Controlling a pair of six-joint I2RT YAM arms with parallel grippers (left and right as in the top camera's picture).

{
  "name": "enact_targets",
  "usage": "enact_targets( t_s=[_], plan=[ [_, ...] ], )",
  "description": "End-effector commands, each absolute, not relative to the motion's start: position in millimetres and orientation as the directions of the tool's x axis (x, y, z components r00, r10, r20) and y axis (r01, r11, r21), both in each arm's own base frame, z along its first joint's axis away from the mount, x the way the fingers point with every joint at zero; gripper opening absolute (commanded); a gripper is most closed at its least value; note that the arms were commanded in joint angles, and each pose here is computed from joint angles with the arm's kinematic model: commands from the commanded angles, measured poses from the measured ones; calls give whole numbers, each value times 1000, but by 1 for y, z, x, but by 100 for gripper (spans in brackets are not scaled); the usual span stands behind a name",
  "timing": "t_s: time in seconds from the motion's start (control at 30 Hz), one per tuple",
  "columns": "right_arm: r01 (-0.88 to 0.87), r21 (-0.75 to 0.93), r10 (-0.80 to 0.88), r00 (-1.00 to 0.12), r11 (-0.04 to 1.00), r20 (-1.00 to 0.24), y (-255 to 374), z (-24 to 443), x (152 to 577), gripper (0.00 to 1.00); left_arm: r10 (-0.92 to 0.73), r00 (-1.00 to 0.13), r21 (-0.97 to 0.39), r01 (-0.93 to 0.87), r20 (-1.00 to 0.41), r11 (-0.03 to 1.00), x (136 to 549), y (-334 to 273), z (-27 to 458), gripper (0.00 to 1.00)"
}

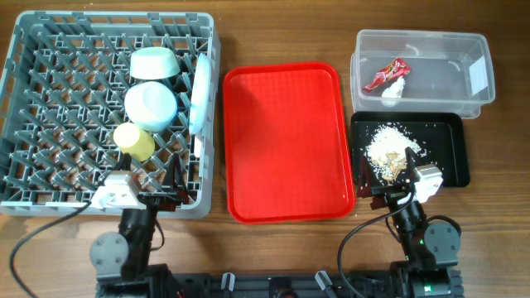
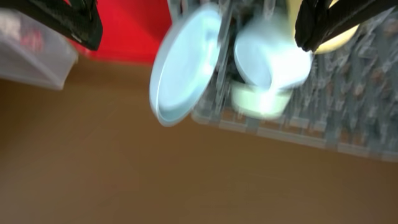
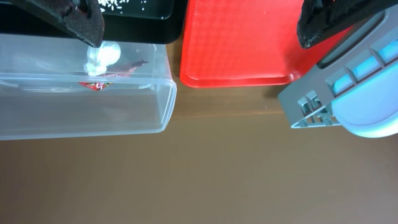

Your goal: Sort waste into correct bins and load items into the dishwasher rack

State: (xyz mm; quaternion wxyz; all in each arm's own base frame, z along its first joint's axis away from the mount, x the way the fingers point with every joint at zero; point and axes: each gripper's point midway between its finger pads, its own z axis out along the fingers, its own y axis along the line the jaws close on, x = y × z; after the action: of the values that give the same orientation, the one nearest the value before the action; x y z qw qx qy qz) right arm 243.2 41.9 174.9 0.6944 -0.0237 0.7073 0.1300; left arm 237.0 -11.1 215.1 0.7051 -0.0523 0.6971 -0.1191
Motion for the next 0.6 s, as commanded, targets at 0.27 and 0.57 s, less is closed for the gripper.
enact_targets(
  t_s=[0.27, 0.57],
  plan=[
    [-228, 131, 130, -18, 965, -991, 44, 178, 242, 100, -257, -78, -260, 41, -963, 965, 246, -6, 159, 100],
    [-228, 131, 130, -17, 965, -991, 44, 178, 242, 100, -256, -78, -260, 40, -963, 965, 246, -5, 159, 100]
  ],
)
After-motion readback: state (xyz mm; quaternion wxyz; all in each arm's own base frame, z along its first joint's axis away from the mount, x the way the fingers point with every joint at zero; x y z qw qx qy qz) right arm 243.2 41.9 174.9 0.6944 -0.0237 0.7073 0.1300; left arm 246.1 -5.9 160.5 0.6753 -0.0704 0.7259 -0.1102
